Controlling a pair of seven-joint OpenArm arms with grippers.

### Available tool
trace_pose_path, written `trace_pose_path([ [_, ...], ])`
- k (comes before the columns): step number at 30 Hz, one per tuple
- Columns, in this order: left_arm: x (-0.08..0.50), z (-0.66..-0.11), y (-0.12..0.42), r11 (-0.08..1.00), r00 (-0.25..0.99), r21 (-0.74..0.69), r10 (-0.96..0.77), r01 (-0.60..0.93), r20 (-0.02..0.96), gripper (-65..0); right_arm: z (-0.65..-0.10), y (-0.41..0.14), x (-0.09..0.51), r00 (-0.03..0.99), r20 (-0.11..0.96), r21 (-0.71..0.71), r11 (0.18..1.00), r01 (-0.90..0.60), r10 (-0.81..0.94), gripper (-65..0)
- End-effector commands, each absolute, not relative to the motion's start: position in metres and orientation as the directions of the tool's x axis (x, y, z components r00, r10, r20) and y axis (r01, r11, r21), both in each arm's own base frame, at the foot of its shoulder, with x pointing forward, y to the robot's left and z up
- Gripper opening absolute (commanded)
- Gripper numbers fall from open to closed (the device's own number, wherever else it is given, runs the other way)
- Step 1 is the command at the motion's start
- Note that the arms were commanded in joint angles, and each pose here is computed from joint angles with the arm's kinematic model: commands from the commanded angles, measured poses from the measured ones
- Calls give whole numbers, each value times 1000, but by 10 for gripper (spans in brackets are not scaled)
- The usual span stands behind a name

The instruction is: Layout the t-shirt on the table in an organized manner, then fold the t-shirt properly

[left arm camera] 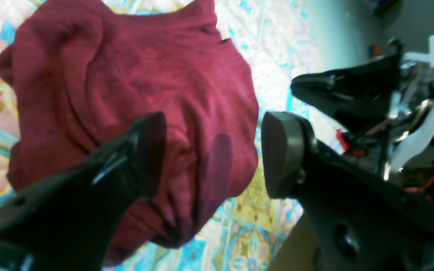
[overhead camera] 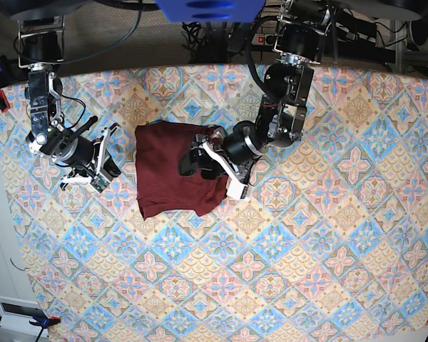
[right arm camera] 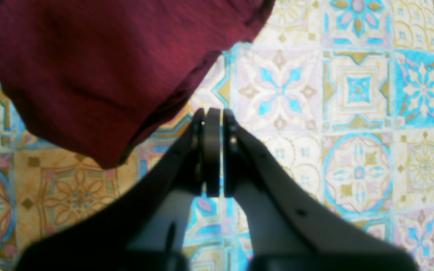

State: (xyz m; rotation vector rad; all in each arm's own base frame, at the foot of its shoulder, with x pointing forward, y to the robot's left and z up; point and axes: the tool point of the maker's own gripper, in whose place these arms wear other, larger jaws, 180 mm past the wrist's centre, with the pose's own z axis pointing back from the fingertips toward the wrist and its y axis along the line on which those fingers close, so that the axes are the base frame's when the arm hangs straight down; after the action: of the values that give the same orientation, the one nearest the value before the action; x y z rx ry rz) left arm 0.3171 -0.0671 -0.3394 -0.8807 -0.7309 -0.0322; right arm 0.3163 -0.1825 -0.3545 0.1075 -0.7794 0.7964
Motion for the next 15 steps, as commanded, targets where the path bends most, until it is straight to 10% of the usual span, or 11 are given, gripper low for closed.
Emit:
trace_pose_path([
  [1, 327, -336, -65, 648, 747, -697, 291, 305, 598, -254, -339, -185, 326, 405, 689, -223, 708, -669, 600, -644],
  [9, 337, -361, -68, 659, 779, -706, 290, 259, 556, -296, -339, -185, 326, 405, 689, -223, 708, -671, 601, -644],
  [13, 330, -359, -82, 645, 789, -702, 246, 301, 564, -597, -339, -185, 326, 405, 689, -223, 708, -669, 600, -644],
  [15, 333, -359, -76, 650, 785, -703, 261, 288, 562, -650, -339, -185, 326, 405, 689, -223, 708, -669, 600, -644],
])
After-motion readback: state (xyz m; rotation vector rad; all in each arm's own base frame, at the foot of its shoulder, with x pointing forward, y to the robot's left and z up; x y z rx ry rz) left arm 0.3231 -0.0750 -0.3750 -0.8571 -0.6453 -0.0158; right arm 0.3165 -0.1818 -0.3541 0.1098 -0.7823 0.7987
